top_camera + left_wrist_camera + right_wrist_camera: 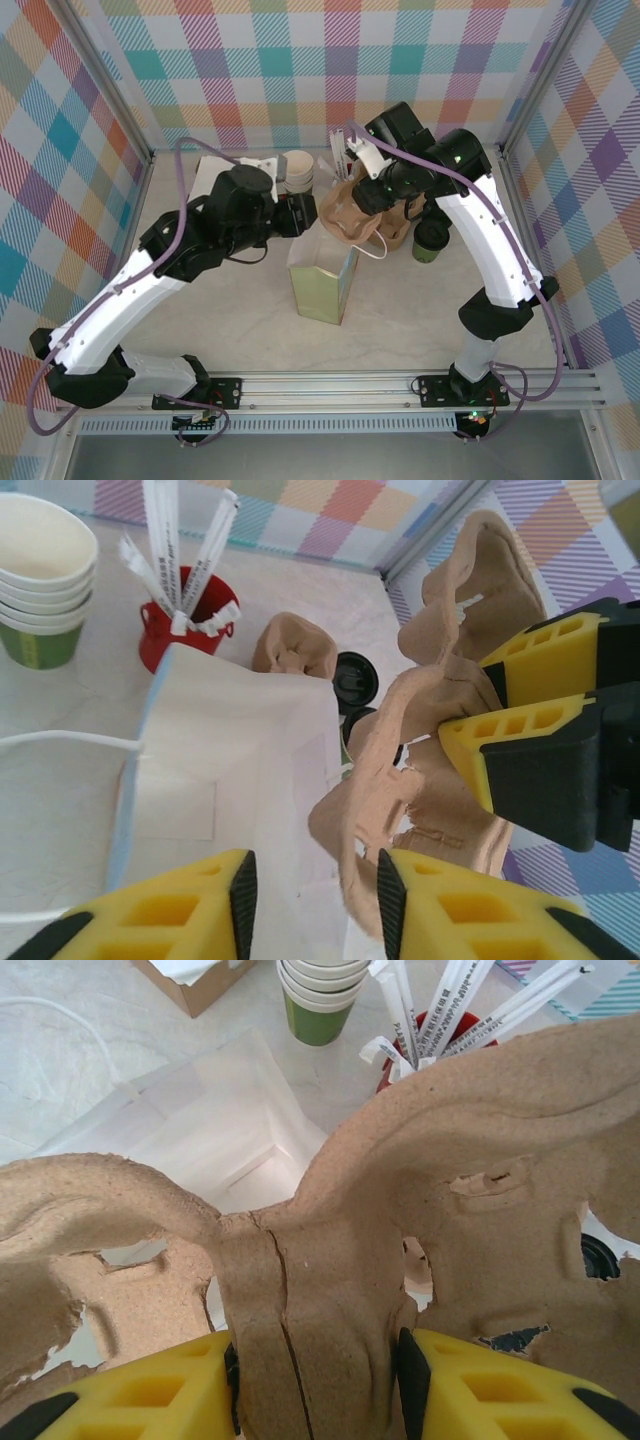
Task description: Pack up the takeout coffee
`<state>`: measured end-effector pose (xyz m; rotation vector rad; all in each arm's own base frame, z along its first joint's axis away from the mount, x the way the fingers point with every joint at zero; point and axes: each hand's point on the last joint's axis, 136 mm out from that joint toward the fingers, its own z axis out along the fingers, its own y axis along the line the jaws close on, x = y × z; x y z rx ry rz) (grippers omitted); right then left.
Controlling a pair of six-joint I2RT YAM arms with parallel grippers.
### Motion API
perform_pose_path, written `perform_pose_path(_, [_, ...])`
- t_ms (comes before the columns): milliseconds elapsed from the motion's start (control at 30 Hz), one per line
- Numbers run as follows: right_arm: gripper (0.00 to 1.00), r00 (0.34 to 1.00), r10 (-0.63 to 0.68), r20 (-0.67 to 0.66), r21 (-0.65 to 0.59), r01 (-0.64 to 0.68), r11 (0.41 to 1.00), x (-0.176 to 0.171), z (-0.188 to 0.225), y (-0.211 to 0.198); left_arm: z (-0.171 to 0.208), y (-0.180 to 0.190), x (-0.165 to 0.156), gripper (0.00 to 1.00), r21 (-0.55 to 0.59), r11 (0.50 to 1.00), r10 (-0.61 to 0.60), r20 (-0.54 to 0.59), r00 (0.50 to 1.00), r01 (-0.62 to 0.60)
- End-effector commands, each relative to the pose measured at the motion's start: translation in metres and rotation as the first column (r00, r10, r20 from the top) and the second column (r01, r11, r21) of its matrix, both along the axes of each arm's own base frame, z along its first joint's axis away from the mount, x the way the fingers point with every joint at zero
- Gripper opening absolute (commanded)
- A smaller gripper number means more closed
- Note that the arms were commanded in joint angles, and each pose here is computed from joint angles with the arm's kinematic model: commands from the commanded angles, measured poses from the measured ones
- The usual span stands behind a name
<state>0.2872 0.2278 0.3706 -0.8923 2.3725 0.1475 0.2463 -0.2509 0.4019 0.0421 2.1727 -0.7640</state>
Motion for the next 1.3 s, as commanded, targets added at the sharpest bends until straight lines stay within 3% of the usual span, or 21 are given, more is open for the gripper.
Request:
perform_pose_path(0, [0.44,0.998,0.061,-0.012,0.071,-0.060,0.996,-0.002,0.004,0.019,0.002,0.037,-0.008,0.45,0.042,0.996,0.075,0.028,0.997,-0.076])
perform_pose_path(300, [0.44,0.984,0.163,-0.070,0.225,-0.144,0.964,-0.009,0.007,0.053,-0.028,0.087,-0.030,0.68,0.055,0.981,0.186,-0.020,0.982,-0.184])
perform_pose_path(467, [0.44,0.963,0.231,-0.141,0.385,-0.162,0.909,-0.013,0.012,0.072,-0.058,0.093,-0.035,0.79,0.004,0.985,0.173,-0.145,0.974,-0.174])
perform_pose_path(633, [0.45,0.934,0.292,-0.207,0.494,-0.158,0.855,-0.016,0.014,0.082,-0.073,0.079,-0.029,0.81,-0.184,0.973,0.096,-0.237,0.967,-0.142])
perform_pose_path(800, [0.45,0.903,0.320,-0.287,0.541,-0.123,0.832,-0.017,0.002,0.085,-0.082,0.065,-0.025,0.81,-0.280,0.955,0.009,-0.289,0.957,-0.094])
perform_pose_path(1267, [0.45,0.812,0.400,-0.426,0.588,-0.088,0.804,-0.032,-0.024,0.096,-0.125,0.047,-0.026,0.80,-0.250,0.967,-0.066,-0.407,0.911,-0.041])
